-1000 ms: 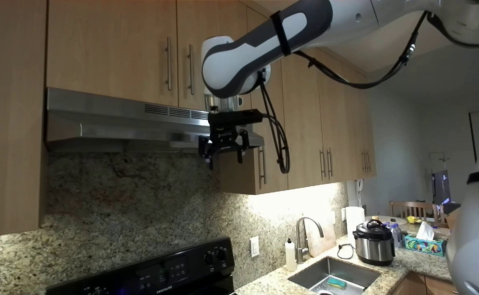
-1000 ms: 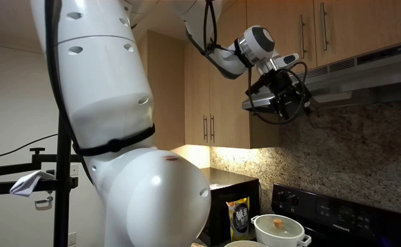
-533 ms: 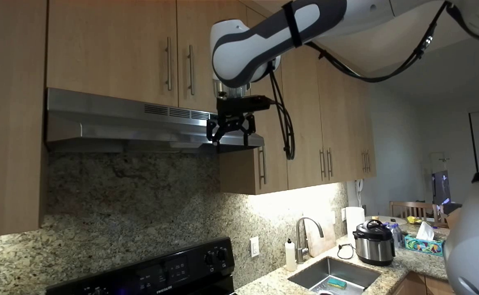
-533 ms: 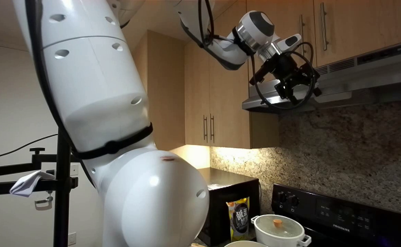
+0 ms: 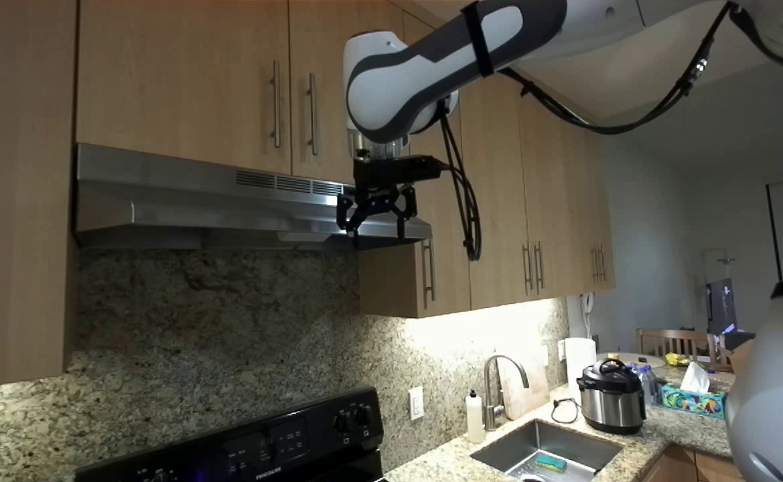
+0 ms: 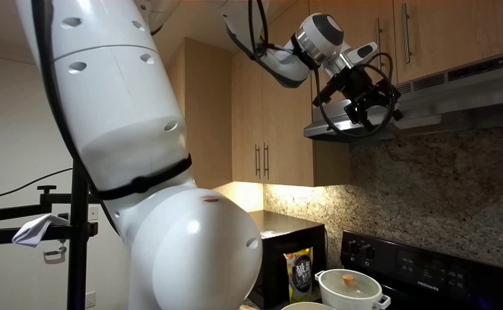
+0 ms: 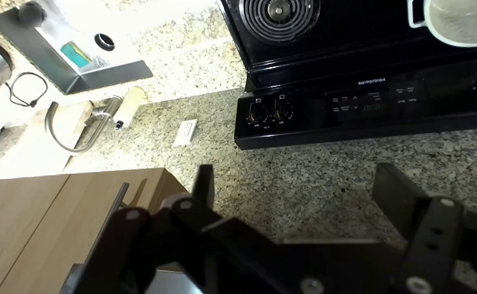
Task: Turn on the light above the stove
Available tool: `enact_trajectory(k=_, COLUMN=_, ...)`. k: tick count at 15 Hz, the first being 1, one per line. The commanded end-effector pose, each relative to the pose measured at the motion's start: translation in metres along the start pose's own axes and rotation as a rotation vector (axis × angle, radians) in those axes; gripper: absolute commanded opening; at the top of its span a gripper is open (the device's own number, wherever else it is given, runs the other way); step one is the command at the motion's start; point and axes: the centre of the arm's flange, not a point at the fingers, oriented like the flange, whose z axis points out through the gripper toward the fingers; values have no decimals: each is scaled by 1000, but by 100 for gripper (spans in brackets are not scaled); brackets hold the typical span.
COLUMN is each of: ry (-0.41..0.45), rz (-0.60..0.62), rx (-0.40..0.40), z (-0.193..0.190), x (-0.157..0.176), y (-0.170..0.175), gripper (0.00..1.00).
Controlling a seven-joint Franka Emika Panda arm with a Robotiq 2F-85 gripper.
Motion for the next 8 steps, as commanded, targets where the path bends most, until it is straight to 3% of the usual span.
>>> enact_trajectory(k=1, ry=75, rz=-21, rx=12, z=-10, x=16, y=2, gripper=100)
enact_trajectory(k=6, ry=213, rz=-57, rx=-8, z=-30, x=49, y=19, gripper=100)
enact_trajectory(k=8, ry=265, rz=-106, rx=34, z=-34, x=64, y=26, gripper=100)
